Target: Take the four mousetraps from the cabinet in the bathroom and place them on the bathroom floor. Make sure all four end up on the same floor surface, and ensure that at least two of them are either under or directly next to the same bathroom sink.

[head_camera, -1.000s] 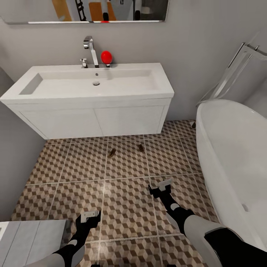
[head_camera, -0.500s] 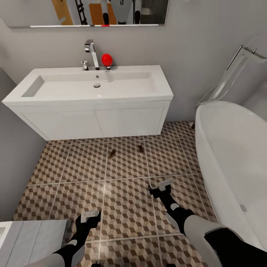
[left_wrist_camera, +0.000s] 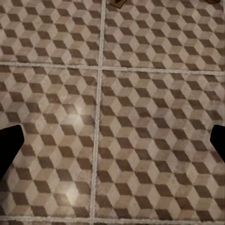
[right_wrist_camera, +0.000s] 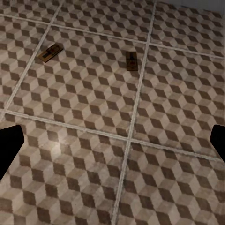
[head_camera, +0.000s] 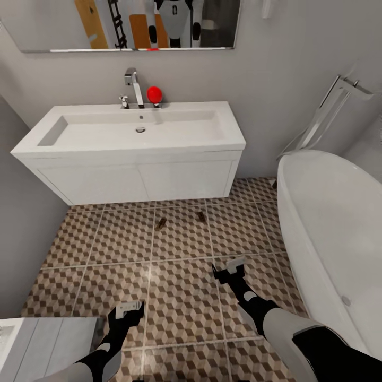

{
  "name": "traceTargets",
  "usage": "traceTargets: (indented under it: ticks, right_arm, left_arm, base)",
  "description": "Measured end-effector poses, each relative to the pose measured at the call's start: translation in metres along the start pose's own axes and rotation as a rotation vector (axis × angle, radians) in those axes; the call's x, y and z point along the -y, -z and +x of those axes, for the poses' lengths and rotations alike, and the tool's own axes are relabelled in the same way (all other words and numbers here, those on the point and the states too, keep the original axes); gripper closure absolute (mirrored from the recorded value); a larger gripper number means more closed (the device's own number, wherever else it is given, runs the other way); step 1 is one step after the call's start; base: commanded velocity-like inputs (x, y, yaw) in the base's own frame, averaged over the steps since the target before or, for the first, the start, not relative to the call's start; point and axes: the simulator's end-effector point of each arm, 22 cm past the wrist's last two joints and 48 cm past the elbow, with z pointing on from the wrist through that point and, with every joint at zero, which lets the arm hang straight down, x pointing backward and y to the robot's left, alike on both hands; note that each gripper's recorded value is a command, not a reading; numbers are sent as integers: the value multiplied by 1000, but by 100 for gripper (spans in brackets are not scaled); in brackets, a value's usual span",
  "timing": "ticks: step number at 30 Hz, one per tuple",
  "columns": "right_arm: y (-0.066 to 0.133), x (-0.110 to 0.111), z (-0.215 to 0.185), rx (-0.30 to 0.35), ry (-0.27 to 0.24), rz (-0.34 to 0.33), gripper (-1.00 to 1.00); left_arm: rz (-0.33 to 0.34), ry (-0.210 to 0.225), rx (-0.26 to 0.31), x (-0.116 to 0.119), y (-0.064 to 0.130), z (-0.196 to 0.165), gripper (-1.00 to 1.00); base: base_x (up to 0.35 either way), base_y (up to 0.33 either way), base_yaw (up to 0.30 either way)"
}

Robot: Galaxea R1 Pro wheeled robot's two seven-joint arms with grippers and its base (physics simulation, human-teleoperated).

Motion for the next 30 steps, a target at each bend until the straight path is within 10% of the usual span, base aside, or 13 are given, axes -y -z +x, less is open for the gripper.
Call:
traceTargets:
  ticks: [30]
  right_arm:
    - [34, 4, -51, 42, 8, 9, -100]
  left_arm:
    - [5, 2, 44, 3, 35, -43, -100]
  base:
    - [0, 0, 0]
